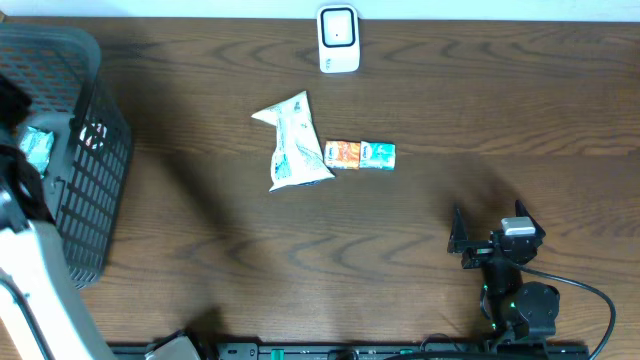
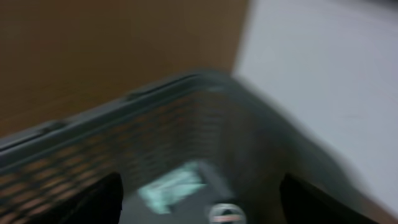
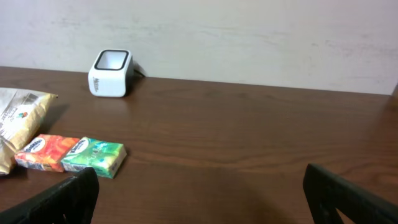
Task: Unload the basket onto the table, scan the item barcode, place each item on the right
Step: 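Reach the left gripper into the basket and grasp the light green wipes pack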
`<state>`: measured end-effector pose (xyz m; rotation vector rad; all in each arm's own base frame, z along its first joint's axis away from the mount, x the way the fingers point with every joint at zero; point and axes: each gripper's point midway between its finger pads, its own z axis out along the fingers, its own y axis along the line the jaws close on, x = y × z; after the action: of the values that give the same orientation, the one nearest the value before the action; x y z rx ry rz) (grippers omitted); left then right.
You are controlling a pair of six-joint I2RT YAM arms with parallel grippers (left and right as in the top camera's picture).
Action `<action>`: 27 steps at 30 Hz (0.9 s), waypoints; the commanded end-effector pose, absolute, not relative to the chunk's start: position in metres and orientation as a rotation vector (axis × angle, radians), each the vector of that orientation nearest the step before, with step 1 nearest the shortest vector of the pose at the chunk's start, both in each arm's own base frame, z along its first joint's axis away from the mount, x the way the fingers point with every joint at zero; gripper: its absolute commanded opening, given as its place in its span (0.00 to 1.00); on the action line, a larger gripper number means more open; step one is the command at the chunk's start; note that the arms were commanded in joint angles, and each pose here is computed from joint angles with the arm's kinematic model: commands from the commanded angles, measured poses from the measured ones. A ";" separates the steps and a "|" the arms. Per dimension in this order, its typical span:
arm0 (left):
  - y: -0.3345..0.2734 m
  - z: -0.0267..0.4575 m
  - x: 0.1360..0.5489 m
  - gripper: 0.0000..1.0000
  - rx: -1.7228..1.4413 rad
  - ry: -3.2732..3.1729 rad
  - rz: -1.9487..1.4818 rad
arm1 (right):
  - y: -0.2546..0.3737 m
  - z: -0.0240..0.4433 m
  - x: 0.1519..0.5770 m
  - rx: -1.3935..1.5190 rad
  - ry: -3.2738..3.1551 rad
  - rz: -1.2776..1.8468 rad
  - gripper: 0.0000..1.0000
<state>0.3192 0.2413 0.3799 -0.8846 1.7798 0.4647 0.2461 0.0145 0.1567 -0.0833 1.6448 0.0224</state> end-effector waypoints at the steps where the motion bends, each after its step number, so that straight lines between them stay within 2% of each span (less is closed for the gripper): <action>1: 0.284 0.337 0.310 0.79 -0.974 1.880 0.653 | 0.013 0.156 0.246 -0.084 1.645 0.009 0.99; 10: 0.308 0.221 0.337 0.79 -0.759 2.349 0.770 | 0.013 0.156 0.246 -0.085 1.645 0.010 0.99; 27: 0.326 0.090 0.364 0.80 -0.403 2.721 0.799 | 0.013 0.156 0.246 -0.085 1.645 0.010 0.99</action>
<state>0.3644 0.3231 0.1109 -0.4996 2.6501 0.7745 0.2461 0.0145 0.1567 -0.0836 1.6448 0.0227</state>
